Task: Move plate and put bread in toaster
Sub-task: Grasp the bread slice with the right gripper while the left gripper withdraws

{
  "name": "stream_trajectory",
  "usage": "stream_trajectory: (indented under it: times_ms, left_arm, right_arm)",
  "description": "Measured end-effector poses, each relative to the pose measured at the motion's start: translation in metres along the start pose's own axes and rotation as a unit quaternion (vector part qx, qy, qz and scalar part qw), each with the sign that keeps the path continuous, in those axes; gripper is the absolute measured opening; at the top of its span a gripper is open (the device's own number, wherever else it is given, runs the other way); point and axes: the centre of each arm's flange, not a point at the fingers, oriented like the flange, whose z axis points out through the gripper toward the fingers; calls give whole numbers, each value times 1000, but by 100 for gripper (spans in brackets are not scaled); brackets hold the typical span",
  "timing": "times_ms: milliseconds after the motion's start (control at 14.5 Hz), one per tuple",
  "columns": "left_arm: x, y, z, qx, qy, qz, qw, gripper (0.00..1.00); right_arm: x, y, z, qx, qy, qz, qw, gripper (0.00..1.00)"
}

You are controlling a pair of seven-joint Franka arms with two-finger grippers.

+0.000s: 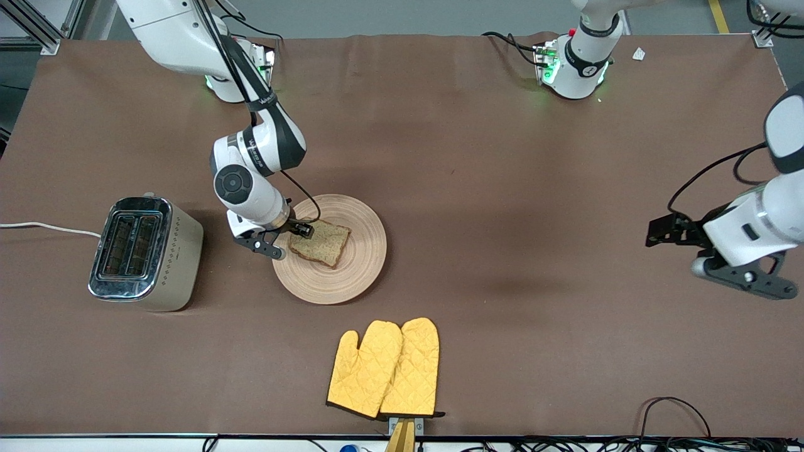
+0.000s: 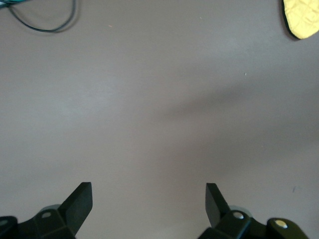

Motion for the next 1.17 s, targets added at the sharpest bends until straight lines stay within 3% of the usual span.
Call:
stream_trajectory:
  times_ms: [414, 552, 690, 897, 1172]
  left_arm:
    - [-29, -4, -56, 46, 17, -9, 999, 100]
    - [-41, -1, -71, 51, 15, -12, 999, 100]
    - [-52, -3, -83, 44, 17, -31, 998, 100]
    - [-68, 22, -91, 30, 21, -83, 996, 100]
    - [-86, 69, -89, 35, 27, -97, 994, 100]
  right_arm:
    - [-5, -3, 7, -5, -3, 0, 1000, 55]
    - [-5, -3, 7, -5, -3, 0, 1000, 41]
    - [-4, -3, 7, -5, -3, 1, 1000, 36]
    - [-3, -2, 7, -6, -4, 2, 1000, 10]
    - [-3, -1, 7, -7, -5, 2, 1000, 3]
